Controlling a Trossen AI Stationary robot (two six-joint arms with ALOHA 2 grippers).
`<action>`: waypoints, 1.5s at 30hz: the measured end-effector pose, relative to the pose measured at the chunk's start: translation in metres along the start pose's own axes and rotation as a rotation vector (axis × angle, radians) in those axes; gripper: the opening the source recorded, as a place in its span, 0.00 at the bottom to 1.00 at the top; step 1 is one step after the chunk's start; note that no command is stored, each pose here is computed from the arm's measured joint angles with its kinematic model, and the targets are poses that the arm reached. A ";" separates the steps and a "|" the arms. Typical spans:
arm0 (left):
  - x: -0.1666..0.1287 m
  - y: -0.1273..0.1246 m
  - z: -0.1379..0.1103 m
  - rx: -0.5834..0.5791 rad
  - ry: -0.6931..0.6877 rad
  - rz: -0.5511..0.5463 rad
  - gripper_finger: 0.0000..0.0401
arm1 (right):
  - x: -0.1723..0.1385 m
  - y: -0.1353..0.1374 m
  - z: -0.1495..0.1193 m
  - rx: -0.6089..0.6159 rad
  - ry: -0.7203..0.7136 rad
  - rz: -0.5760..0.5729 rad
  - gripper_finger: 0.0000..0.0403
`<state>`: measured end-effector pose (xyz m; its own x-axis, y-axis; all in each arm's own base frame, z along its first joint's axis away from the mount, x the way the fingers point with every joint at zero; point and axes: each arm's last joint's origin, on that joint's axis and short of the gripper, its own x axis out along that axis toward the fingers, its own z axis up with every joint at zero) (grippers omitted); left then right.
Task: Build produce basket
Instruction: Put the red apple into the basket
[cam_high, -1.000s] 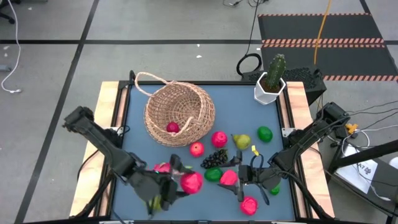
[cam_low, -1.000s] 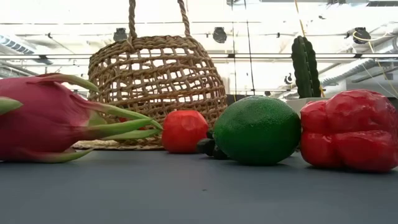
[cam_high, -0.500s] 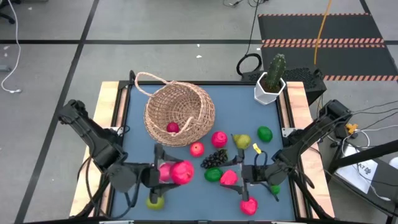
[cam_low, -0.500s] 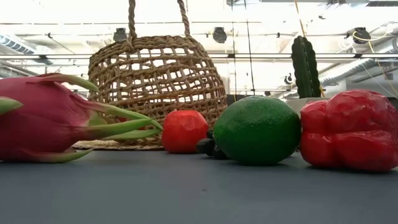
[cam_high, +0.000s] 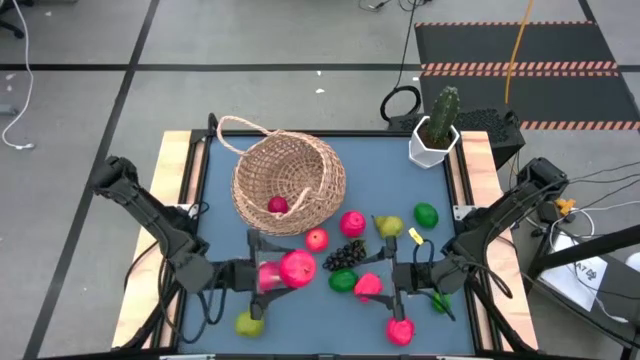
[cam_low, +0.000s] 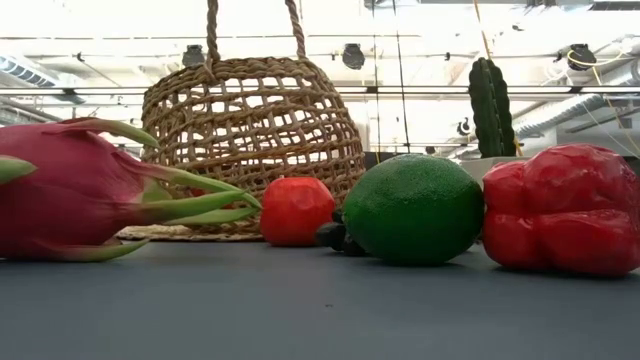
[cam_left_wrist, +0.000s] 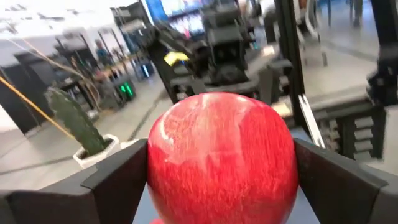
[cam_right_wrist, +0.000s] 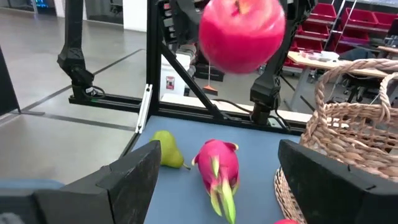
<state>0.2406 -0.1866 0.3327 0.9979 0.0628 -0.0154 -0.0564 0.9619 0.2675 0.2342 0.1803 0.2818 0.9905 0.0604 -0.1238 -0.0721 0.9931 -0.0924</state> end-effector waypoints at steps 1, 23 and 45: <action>-0.003 0.002 -0.003 -0.013 -0.025 0.007 0.92 | -0.001 -0.001 0.000 0.000 0.007 -0.001 0.79; -0.041 0.031 -0.037 -0.179 -0.356 -0.049 0.92 | -0.002 -0.001 -0.003 -0.016 0.036 -0.004 0.79; -0.040 0.029 -0.038 -0.146 -0.338 -0.052 0.92 | -0.002 -0.001 -0.004 -0.021 0.044 -0.005 0.79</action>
<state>0.1974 -0.1507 0.3043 0.9522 -0.0552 0.3004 0.0150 0.9908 0.1345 0.2321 0.1784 0.2786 0.9848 0.0510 -0.1662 -0.0705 0.9910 -0.1135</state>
